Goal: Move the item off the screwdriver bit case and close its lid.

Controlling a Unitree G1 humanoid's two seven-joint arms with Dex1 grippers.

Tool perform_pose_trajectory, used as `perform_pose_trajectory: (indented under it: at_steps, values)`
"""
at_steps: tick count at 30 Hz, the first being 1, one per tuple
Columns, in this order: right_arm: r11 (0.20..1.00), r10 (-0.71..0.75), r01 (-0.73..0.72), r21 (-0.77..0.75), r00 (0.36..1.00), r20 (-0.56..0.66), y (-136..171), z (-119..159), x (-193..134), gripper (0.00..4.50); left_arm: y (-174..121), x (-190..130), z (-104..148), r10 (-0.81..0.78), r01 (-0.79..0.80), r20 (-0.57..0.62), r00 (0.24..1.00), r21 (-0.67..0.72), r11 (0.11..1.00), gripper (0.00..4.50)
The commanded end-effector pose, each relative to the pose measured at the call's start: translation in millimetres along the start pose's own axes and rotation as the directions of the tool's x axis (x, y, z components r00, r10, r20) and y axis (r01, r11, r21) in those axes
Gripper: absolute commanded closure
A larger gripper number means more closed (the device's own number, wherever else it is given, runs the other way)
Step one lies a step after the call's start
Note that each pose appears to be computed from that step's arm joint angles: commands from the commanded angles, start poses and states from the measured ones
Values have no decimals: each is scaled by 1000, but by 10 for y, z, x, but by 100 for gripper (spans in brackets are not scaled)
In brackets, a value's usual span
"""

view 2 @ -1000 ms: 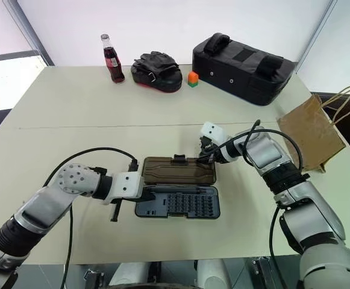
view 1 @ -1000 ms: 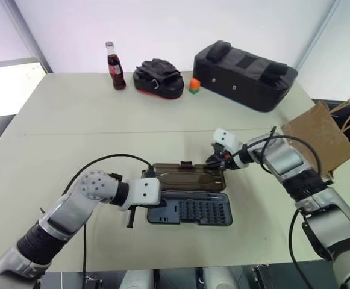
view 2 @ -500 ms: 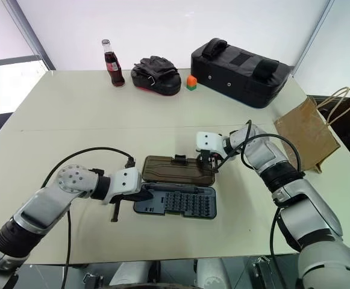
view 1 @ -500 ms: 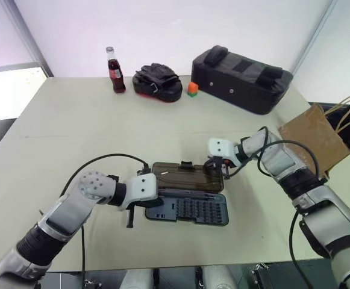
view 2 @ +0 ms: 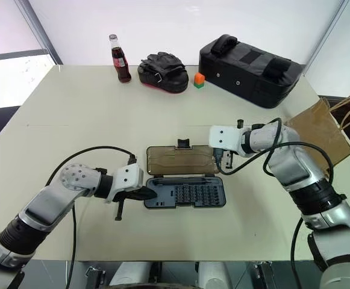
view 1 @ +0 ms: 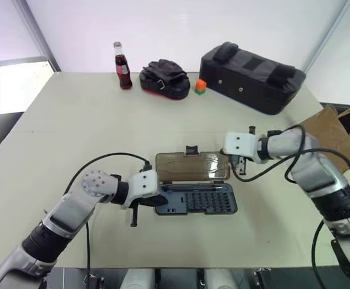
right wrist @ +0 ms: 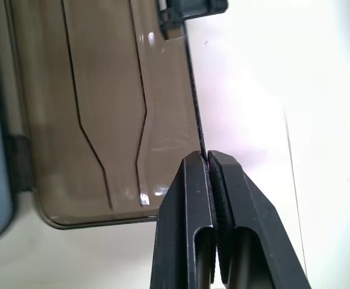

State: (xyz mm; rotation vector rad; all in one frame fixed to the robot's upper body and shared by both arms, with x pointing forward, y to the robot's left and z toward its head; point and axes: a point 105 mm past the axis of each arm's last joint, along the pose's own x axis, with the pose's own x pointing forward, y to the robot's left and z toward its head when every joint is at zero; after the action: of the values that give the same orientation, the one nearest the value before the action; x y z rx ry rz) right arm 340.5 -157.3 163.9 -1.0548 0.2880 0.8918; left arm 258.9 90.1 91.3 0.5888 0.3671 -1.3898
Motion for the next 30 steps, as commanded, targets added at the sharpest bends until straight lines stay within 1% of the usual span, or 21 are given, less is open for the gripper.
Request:
perform_pose_trajectory:
  at_steps: [1,5,9,12,16,20,22,24,25,28,30]
  values:
    - [994,-108,107,25,993,44,-130,158,-183,446,-3,22,-113,-4,3,-27,1000,-46,999,450]
    - [992,-113,110,53,993,44,-72,171,-168,446,17,18,-58,4,-4,-5,1000,-28,1000,450]
    - [992,-110,107,66,993,46,-36,177,-139,446,67,-76,188,2,-6,96,995,41,999,450]
    - [992,-108,105,69,993,41,-30,150,-125,446,4,-170,292,-42,36,122,992,54,998,450]
    - [993,-102,100,66,994,26,-22,95,-114,446,-82,-270,487,-84,75,193,978,54,996,450]
    - [993,-100,98,64,995,18,-15,62,-112,446,23,-409,752,-38,35,296,955,17,999,450]
    - [993,-100,100,58,995,13,-9,45,-115,446,194,-504,854,44,-27,357,933,-53,998,450]
    - [993,-103,102,52,995,11,-6,36,-124,446,500,-645,891,200,-139,413,889,-172,975,450]
    - [993,-105,105,51,994,11,-8,38,-130,446,659,-707,855,285,-201,417,863,-233,951,450]
    - [993,-110,109,49,994,16,-12,53,-142,446,1024,-803,645,486,-370,360,796,-347,862,450]
    - [993,-112,111,49,994,19,-12,63,-140,446,1186,-817,487,570,-419,327,754,-429,800,450]
